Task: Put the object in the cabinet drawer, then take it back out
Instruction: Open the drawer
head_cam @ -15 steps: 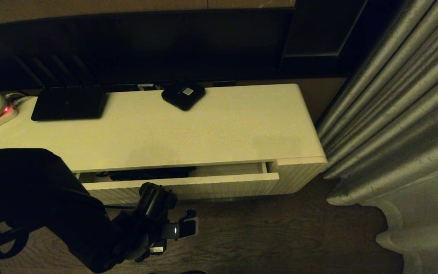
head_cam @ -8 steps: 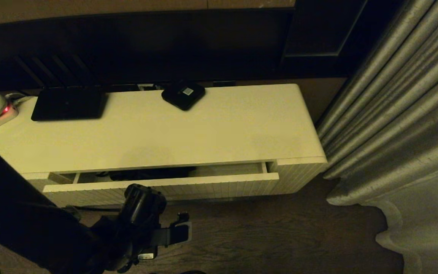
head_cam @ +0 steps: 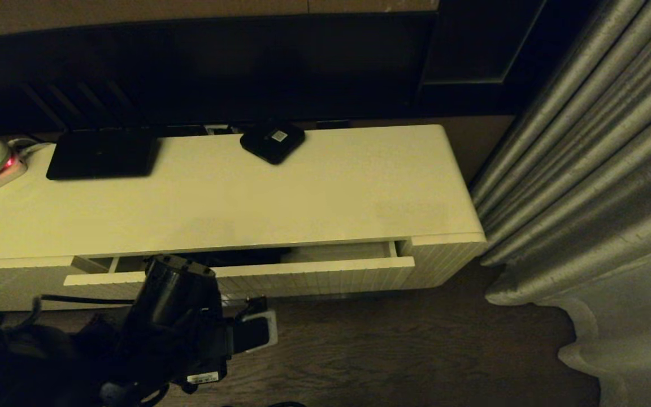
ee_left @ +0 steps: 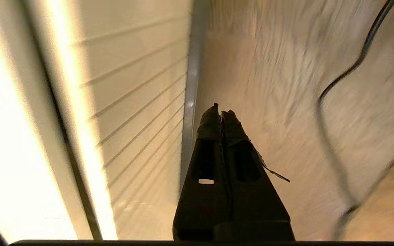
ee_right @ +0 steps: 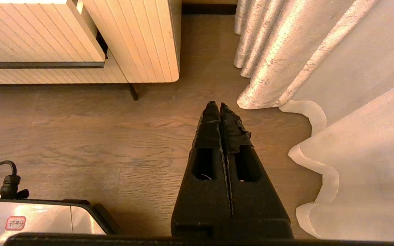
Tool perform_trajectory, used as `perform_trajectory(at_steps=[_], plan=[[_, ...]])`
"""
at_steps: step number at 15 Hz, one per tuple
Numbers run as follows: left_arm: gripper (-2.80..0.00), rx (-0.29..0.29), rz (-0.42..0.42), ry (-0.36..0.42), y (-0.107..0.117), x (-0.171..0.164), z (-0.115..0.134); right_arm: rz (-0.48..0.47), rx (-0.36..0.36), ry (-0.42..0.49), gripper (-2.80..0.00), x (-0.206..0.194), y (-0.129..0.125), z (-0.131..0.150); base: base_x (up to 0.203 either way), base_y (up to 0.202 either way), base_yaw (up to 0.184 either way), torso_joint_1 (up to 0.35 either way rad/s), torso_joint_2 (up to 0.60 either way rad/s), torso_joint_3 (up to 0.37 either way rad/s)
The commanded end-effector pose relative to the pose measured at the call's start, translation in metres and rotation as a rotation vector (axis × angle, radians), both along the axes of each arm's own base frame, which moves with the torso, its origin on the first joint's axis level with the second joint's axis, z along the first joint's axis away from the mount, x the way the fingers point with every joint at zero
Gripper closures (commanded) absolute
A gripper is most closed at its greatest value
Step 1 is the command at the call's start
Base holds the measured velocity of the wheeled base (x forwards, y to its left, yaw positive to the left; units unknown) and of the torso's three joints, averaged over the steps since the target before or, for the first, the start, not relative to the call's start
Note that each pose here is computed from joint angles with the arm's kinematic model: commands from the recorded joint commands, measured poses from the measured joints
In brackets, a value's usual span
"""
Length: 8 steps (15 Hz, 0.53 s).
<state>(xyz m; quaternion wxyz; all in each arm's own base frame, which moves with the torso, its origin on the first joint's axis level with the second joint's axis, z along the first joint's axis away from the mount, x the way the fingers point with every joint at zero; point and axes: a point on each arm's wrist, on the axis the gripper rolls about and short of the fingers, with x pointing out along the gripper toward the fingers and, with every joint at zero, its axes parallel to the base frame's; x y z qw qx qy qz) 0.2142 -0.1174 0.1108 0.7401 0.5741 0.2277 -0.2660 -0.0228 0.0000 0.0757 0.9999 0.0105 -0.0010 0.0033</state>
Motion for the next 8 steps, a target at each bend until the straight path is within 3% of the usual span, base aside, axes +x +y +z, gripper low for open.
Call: perform_trajectory(at_steps=[1,3,6,8], plan=[[0.0,-0.117,0.036,-0.033,0.0,-0.014,0.028,0.001,0.0,0.001,0.0,0.0,0.0,0.0,0.0,0.0,0.0,0.0,0.0,0.0],[0.0,-0.355,0.138,0.018,-0.007,-0.02,0.047,0.001,0.0,0.001,0.0,0.0,0.0,0.0,0.0,0.0,0.0,0.0,0.0,0.0],[0.0,-0.655,0.28,0.093,-0.022,-0.025,0.065,0.001,0.0,0.001,0.0,0.0,0.0,0.0,0.0,0.0,0.0,0.0,0.0,0.0],[0.0,-0.78,0.361,0.106,-0.029,-0.025,0.073,0.001,0.0,0.001,0.0,0.0,0.0,0.0,0.0,0.0,0.0,0.0,0.0,0.0]])
